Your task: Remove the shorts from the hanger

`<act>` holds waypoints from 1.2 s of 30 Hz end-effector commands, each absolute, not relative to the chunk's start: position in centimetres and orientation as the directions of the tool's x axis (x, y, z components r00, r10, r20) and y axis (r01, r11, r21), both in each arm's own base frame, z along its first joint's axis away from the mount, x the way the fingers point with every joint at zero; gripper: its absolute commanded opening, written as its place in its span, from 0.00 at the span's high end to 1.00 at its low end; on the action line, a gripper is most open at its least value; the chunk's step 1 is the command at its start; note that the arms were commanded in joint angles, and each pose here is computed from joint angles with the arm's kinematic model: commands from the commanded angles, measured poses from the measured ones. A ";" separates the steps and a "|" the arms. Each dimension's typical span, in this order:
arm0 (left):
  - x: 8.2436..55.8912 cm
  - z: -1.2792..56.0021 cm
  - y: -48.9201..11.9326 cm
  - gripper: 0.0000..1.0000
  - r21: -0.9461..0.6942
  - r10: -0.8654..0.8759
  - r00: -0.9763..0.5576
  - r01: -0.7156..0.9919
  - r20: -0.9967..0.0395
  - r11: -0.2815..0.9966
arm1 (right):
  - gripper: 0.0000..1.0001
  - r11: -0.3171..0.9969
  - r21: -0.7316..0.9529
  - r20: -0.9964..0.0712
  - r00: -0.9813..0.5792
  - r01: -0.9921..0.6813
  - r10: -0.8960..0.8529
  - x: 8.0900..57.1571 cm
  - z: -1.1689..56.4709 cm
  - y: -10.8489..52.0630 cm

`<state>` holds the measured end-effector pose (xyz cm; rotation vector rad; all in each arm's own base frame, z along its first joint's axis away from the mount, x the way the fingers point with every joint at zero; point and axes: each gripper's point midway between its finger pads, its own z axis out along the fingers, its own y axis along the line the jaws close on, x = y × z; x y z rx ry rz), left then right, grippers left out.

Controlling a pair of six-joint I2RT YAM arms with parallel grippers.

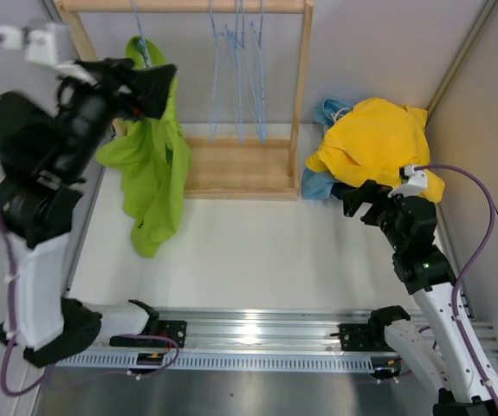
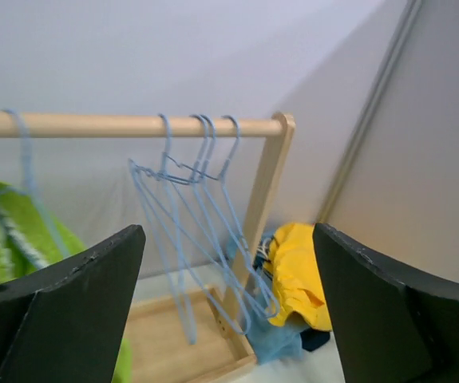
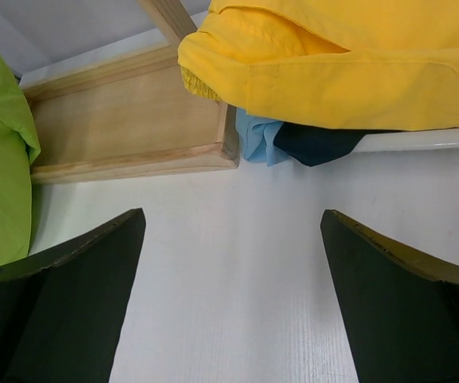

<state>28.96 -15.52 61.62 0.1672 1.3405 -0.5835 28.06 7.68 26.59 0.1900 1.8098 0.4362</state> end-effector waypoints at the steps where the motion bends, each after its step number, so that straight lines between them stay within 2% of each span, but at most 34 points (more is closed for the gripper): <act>1: 29.7 58.2 -12.4 0.08 -0.165 -0.202 0.086 0.323 -0.976 0.932 | 0.01 0.904 0.412 -0.895 -0.235 -0.116 0.378 27.6 28.9 7.8; 5: 33.2 53.7 -9.3 0.07 -0.112 -0.112 -0.007 0.126 -0.994 0.986 | 0.00 0.894 0.430 -0.888 -0.237 -0.123 0.394 27.1 29.4 7.9; 11: 39.4 48.9 -7.5 0.05 -0.083 -0.081 -0.110 0.014 -0.991 0.996 | 0.01 0.895 0.427 -0.889 -0.241 -0.127 0.390 25.9 30.0 7.8; 18: 44.2 47.2 -6.2 0.04 -0.103 -0.105 -0.149 -0.024 -0.983 0.994 | 0.01 0.901 0.416 -0.891 -0.256 -0.124 0.376 24.9 29.8 7.6; 29: 47.8 45.4 -6.2 0.08 -0.124 -0.125 -0.173 -0.015 -0.977 0.992 | 0.00 0.902 0.416 -0.884 -0.282 -0.116 0.372 25.4 28.7 7.8; 32: 48.7 44.9 -6.5 0.12 -0.135 -0.134 -0.178 -0.009 -0.975 0.991 | 0.01 0.904 0.413 -0.884 -0.288 -0.112 0.368 25.6 28.4 7.8; 34: 49.1 44.6 -6.6 0.19 -0.145 -0.143 -0.184 -0.005 -0.973 0.989 | 0.01 0.907 0.407 -0.885 -0.293 -0.113 0.361 25.7 28.1 7.8; 35: 49.5 44.3 -6.8 0.24 -0.146 -0.143 -0.192 0.001 -0.971 0.989 | 0.00 0.908 0.405 -0.886 -0.292 -0.111 0.360 25.7 28.1 7.8; 36: 49.6 44.0 -6.9 0.37 -0.152 -0.148 -0.199 0.002 -0.969 0.988 | 0.01 0.909 0.401 -0.886 -0.297 -0.109 0.356 25.7 27.9 7.8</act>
